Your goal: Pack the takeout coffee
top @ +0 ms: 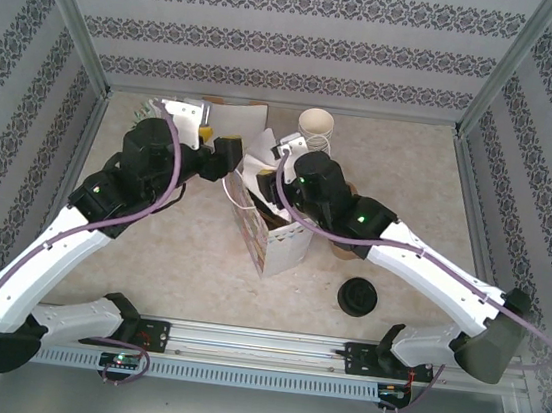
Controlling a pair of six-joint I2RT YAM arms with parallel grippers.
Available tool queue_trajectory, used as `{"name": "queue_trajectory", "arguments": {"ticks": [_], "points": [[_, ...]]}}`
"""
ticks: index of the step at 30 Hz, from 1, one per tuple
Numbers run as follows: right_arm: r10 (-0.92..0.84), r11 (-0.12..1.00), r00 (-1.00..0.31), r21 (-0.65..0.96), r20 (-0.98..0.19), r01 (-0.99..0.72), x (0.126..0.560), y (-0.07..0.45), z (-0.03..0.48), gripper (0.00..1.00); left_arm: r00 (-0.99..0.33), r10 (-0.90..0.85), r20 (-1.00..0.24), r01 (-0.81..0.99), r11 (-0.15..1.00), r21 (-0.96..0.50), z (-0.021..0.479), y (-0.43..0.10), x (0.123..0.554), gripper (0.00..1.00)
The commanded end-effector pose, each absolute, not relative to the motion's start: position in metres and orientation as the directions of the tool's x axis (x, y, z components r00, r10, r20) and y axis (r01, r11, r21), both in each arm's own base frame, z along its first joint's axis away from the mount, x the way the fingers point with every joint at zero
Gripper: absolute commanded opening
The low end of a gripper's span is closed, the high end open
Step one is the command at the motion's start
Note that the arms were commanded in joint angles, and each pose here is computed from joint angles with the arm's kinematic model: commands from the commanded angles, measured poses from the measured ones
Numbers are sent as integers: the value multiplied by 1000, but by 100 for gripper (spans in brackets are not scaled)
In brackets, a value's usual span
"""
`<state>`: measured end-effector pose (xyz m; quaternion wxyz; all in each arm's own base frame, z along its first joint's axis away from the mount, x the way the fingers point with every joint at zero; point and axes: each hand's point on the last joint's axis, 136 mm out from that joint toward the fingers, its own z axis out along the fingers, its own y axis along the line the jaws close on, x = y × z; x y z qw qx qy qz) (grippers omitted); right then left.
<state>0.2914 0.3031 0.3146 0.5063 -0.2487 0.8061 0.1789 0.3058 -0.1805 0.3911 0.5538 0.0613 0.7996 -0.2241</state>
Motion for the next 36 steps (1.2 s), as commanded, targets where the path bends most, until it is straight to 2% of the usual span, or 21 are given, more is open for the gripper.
{"name": "queue_trajectory", "arguments": {"ticks": [1,5,10,13,18,21,24,26,30,32,35,36], "points": [[-170,822,-321,46,-932,-568,286,293,346,54,-436,-152,-887,324,893,-312,384,-180,310,69],[-145,831,-311,55,-939,-554,283,285,354,50,-457,-165,-874,312,891,-331,379,-179,317,67],[-164,829,-347,61,-923,-556,280,285,342,30,-472,-184,-862,309,881,-358,381,-179,322,60],[-191,838,-357,38,-914,-545,281,281,336,23,-498,-178,-849,276,895,-350,377,-170,324,57],[-150,862,-239,-8,-959,-507,283,264,368,28,-417,-189,-889,171,944,-281,388,-120,324,55],[-140,885,-131,-64,-981,-462,283,246,398,33,-352,-260,-899,54,953,-297,390,-73,330,52],[-148,915,-59,-114,-987,-387,287,222,415,37,-332,-328,-885,-55,943,-329,377,-36,337,54],[-132,944,-57,-108,-990,-312,296,195,416,40,-325,-369,-871,-139,929,-342,356,-13,343,55],[-9,992,-86,2,-996,-127,320,122,402,44,-323,-449,-833,-295,884,-363,303,27,346,61],[73,996,-106,77,-992,-34,332,84,378,50,-306,-469,-828,-363,862,-354,277,45,345,64],[135,987,-127,122,-983,103,348,31,341,53,-303,-442,-845,-471,840,-271,242,67,341,74],[145,982,-141,124,-979,144,352,17,327,55,-305,-435,-847,-499,830,-247,232,73,340,81]]}}
